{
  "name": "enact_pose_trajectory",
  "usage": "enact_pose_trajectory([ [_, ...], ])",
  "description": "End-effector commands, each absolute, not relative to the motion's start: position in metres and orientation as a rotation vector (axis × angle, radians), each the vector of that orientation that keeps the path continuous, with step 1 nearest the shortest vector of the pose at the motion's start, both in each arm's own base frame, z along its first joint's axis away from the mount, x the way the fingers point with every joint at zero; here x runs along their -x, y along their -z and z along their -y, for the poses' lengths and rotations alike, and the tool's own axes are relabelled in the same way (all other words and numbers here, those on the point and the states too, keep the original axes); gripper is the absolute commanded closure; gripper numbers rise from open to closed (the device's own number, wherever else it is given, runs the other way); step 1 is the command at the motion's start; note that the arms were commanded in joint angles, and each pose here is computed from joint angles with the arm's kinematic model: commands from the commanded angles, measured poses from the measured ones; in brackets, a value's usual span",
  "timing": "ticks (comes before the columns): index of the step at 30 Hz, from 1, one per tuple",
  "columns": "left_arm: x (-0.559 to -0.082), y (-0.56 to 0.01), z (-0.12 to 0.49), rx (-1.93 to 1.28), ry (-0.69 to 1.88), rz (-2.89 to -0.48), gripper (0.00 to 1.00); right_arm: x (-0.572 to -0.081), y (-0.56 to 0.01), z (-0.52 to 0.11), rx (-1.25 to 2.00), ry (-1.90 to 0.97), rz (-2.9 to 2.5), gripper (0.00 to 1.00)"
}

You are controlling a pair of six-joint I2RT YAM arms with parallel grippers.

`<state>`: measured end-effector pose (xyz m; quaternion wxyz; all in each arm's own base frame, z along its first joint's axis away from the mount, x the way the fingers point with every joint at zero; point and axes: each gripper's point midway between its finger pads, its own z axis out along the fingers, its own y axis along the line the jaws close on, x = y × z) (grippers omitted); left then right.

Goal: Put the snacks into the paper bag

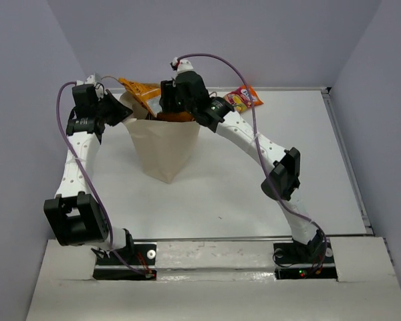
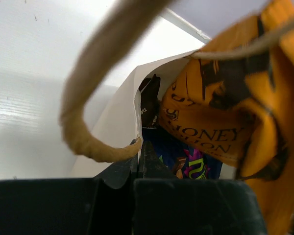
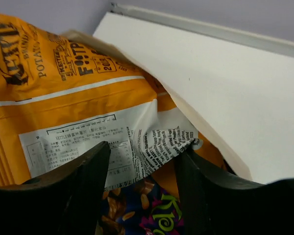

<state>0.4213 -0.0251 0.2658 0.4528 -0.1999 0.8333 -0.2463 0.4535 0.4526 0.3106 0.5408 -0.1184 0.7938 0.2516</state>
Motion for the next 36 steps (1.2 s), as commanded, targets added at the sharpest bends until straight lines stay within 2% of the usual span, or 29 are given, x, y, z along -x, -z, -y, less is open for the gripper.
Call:
enact_pose_trajectory([
  [1, -0.422, -0.282, 0.022, 0.462, 0.596, -2.0, 1.0, -0.427, -0.306, -0.447, 0.48, -0.598, -1.949, 0.38],
  [4, -0.423, -0.283, 0.023, 0.46, 0.6, -1.997, 1.0, -0.414, -0.327, -0.45, 0.587, -0.65, -1.884, 0.37],
  [5, -0.423, -0.285, 0.023, 0.46, 0.601, -1.993, 1.0, -0.401, -0.343, -0.454, 0.69, -0.7, -1.825, 0.43],
  [8, -0.425, -0.284, 0.022, 0.461, 0.601, -1.996, 1.0, -0.391, -0.355, -0.451, 0.777, -0.701, -1.774, 0.49],
  [9, -0.426, -0.284, 0.022, 0.46, 0.599, -1.996, 1.0, -0.39, -0.363, -0.447, 0.771, -0.688, -1.762, 0.48],
  [11, -0.425, -0.284, 0.022, 0.461, 0.599, -1.997, 1.0, -0.388, -0.385, -0.443, 0.757, -0.691, -1.713, 0.36],
  [13, -0.426, -0.283, 0.022, 0.463, 0.597, -1.998, 1.0, -0.384, -0.419, -0.444, 0.707, -0.75, -1.631, 0.31],
  [14, -0.426, -0.283, 0.023, 0.46, 0.6, -1.999, 1.0, -0.377, -0.432, -0.447, 0.711, -0.802, -1.593, 0.22],
  [17, -0.426, -0.283, 0.022, 0.463, 0.595, -1.998, 1.0, -0.355, -0.489, -0.449, 0.684, -0.953, -1.424, 0.15],
  [19, -0.426, -0.283, 0.021, 0.464, 0.589, -1.998, 1.0, -0.345, -0.524, -0.441, 0.633, -1.002, -1.337, 0.13],
  [20, -0.426, -0.283, 0.021, 0.463, 0.588, -1.999, 1.0, -0.335, -0.558, -0.43, 0.58, -1.034, -1.249, 0.12],
  [23, -0.426, -0.282, 0.021, 0.465, 0.591, -2.004, 1.0, -0.358, -0.596, -0.384, 0.339, -1.029, -1.22, 0.12],
  [24, -0.426, -0.282, 0.021, 0.464, 0.592, -2.004, 1.0, -0.39, -0.598, -0.343, 0.155, -1.031, -1.264, 0.12],
  [25, -0.426, -0.281, 0.022, 0.464, 0.593, -2.007, 1.0, -0.409, -0.588, -0.32, 0.071, -1.021, -1.301, 0.12],
  [26, -0.426, -0.281, 0.021, 0.466, 0.595, -2.007, 1.0, -0.448, -0.548, -0.275, -0.101, -0.901, -1.392, 0.13],
  [30, -0.426, -0.279, 0.021, 0.469, 0.591, -2.015, 1.0, -0.495, -0.441, -0.2, -0.431, -0.603, -1.55, 0.15],
  [32, -0.426, -0.276, 0.021, 0.469, 0.587, -2.024, 1.0, -0.508, -0.379, -0.192, -0.545, -0.592, -1.65, 0.15],
  [36, -0.426, -0.273, 0.02, 0.474, 0.578, -2.035, 1.0, -0.534, -0.311, -0.156, -0.746, -0.439, -1.669, 0.14],
])
